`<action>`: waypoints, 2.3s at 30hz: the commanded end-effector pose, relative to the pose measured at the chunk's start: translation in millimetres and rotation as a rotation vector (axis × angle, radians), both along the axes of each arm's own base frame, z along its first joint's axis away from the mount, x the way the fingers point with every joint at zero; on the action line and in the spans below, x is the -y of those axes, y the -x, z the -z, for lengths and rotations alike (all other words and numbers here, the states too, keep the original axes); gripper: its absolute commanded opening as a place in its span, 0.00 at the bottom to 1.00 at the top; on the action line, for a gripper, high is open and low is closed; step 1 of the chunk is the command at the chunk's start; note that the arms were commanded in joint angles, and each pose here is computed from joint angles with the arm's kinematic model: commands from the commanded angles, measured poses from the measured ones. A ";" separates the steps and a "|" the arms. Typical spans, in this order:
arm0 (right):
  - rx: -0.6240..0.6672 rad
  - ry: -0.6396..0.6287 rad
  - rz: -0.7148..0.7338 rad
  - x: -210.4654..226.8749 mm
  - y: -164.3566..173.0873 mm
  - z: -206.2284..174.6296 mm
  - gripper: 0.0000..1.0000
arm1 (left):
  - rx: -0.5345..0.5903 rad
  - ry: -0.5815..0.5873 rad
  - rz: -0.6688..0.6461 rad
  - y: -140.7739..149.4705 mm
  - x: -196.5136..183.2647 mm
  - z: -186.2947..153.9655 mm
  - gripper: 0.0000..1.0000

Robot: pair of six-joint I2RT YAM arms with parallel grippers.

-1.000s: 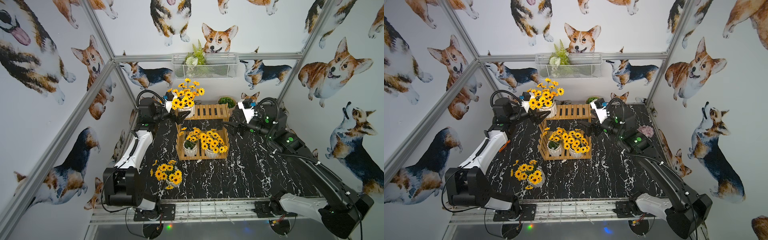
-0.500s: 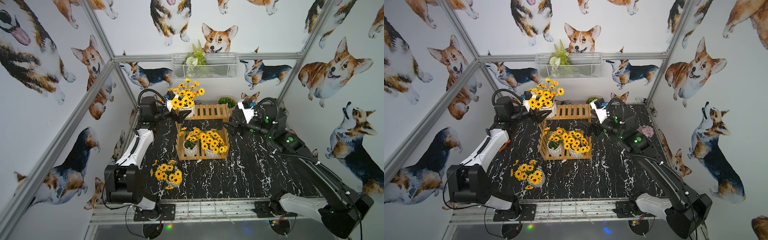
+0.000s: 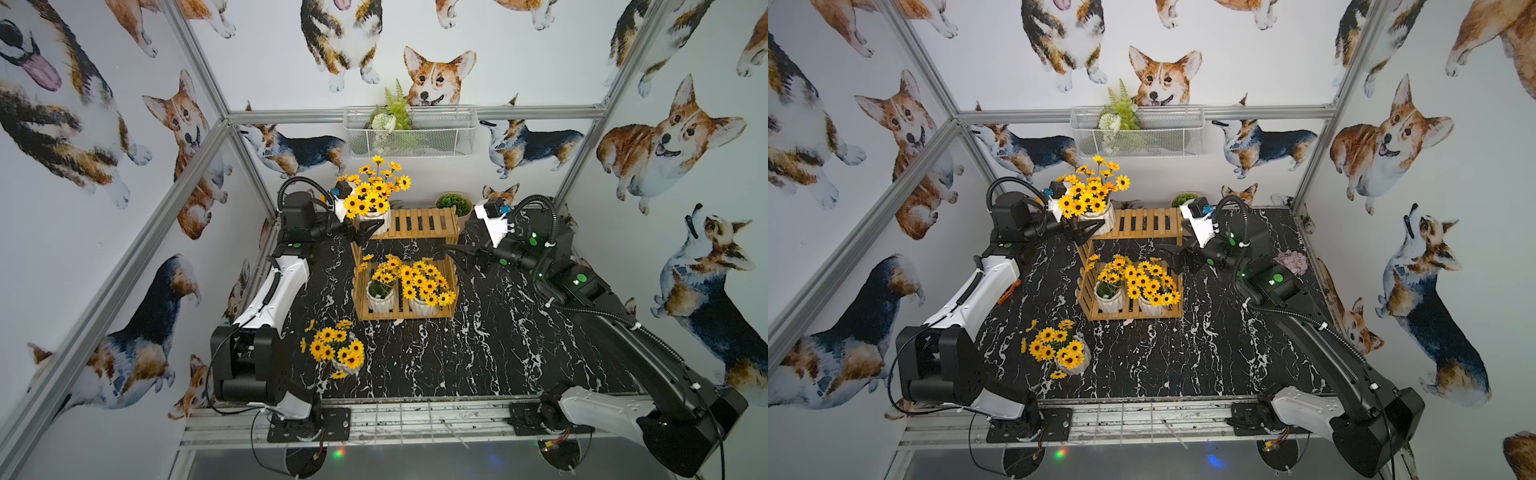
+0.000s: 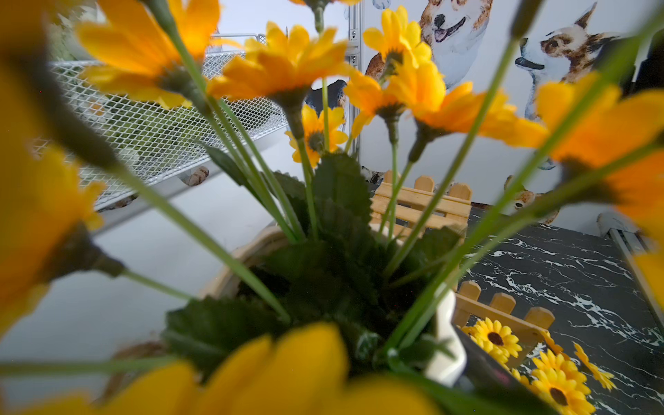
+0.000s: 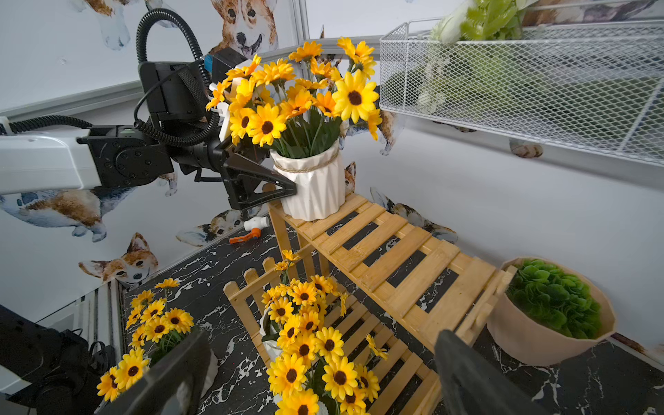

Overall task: Take the sunflower pots off the shelves
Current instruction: Pick up the sunflower pot from the shelf.

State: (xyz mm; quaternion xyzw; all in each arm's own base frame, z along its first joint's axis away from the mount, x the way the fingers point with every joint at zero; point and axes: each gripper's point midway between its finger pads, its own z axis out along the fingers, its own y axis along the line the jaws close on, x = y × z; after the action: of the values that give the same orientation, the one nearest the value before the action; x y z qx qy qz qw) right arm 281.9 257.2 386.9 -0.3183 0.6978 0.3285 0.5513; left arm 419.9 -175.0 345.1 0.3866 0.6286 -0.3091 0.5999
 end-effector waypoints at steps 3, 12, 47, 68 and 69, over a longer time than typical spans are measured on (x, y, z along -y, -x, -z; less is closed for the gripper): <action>0.016 -0.001 -0.004 0.0 0.5 -4.6 1.00 | 0.066 0.001 0.023 2.5 2.4 -12.2 1.00; 0.021 0.005 -0.007 1.3 3.3 -9.0 1.00 | 0.086 -0.001 0.074 6.5 2.3 -14.7 1.00; 0.004 0.023 -0.005 2.9 4.7 -4.7 1.00 | 0.044 0.026 0.173 -2.0 8.8 -14.5 1.00; 0.000 0.033 0.000 3.4 3.4 0.2 1.00 | 0.011 0.038 0.192 -11.7 23.6 -8.5 1.00; 0.000 0.033 0.000 3.4 3.4 0.7 1.00 | 0.012 0.038 0.193 -11.7 24.0 -8.8 1.00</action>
State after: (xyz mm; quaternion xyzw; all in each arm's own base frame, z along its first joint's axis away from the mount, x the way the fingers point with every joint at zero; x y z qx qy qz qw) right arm 278.2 254.7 383.1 -0.3226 0.7089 0.3226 0.5379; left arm 431.3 -198.0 350.5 0.4300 0.5869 -0.3785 0.5722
